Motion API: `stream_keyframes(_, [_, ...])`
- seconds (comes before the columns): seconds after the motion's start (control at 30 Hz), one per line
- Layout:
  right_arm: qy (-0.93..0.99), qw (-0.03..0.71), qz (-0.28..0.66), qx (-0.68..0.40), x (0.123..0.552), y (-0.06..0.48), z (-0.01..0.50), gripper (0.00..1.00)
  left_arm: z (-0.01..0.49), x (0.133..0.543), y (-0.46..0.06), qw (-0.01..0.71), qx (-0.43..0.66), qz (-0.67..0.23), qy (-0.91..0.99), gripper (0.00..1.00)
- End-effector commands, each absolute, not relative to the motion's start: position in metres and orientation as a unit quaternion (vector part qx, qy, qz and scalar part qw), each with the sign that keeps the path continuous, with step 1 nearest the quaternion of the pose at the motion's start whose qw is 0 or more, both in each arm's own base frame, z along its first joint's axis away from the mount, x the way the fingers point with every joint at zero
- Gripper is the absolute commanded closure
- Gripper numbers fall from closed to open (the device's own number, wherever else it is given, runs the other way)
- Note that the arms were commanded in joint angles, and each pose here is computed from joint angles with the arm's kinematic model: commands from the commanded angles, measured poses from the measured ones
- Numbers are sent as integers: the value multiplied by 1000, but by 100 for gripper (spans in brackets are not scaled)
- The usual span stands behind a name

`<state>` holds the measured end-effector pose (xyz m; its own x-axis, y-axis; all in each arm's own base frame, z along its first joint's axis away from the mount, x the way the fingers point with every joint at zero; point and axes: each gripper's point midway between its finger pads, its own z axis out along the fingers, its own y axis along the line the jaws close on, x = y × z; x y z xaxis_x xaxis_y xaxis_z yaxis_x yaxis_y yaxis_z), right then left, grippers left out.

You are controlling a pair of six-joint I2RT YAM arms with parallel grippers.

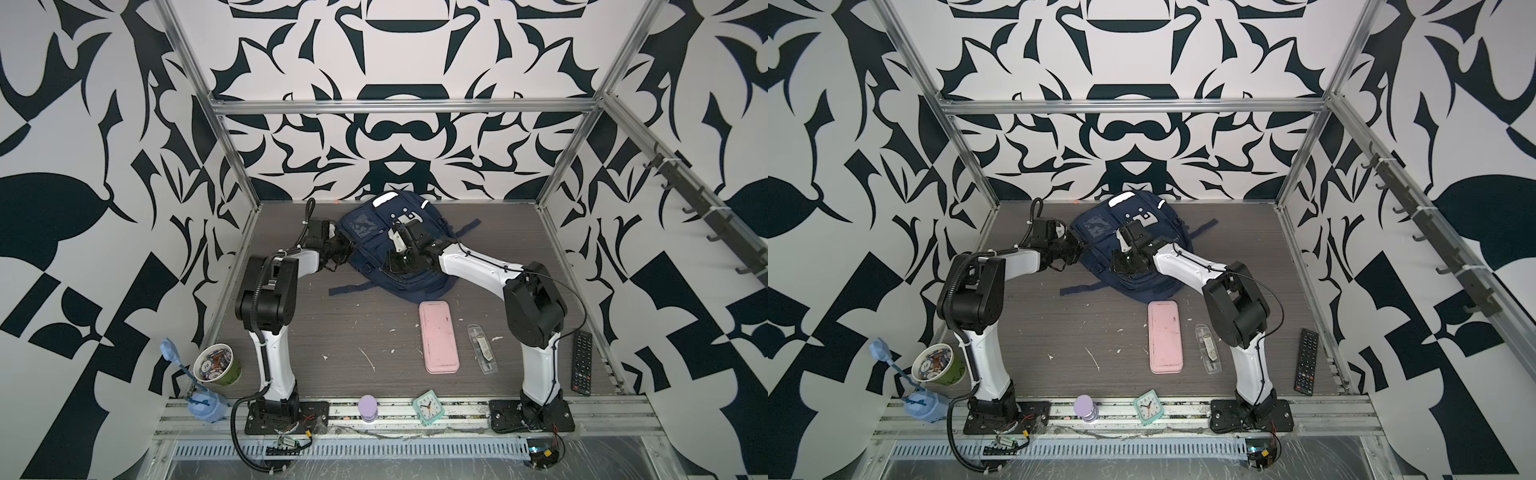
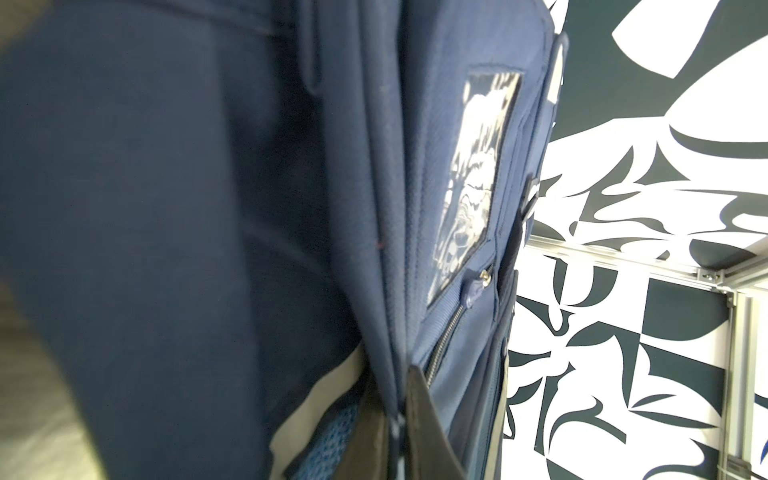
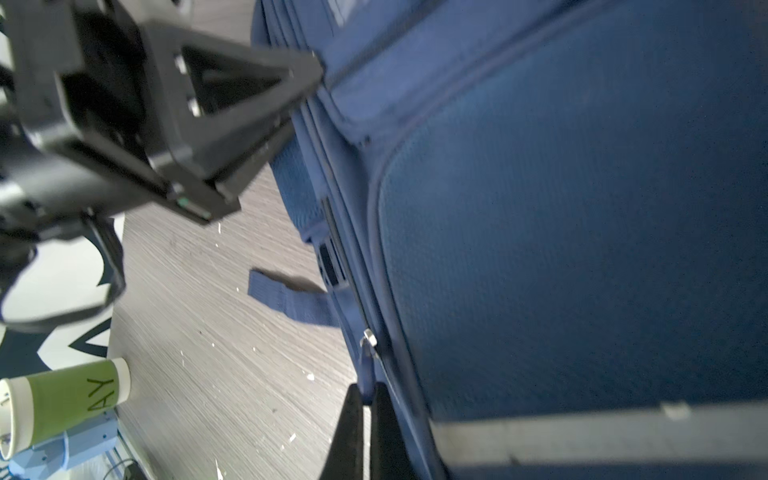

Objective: Pack books, pencil case, and school supplies into a backpack
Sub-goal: Unzip the student bag at the top-center of the table.

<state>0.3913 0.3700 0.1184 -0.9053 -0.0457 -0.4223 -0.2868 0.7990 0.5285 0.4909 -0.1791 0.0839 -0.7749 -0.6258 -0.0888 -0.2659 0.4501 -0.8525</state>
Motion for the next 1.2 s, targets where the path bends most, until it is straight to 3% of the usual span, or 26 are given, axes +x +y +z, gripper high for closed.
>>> stream_keyframes(0.0, [910,241,327,-87,414,384,155,100,97,475,-193,188,-252,-468,826,90])
stream_keyframes(0.67, [913,240,318,-87,465,401,150,100,92,446,-186,192,-261,-458,828,82])
stream_keyframes(1.0, [918,215,322,-88,454,388,136,99,86,432,-188,200,-272,-453,825,75])
stream_keyframes(1.07, [914,217,331,-90,447,386,138,81,87,433,-188,200,-270,-452,826,72])
stream_keyframes(1.17, [909,222,340,-97,437,382,148,63,88,434,-189,197,-263,-449,831,71])
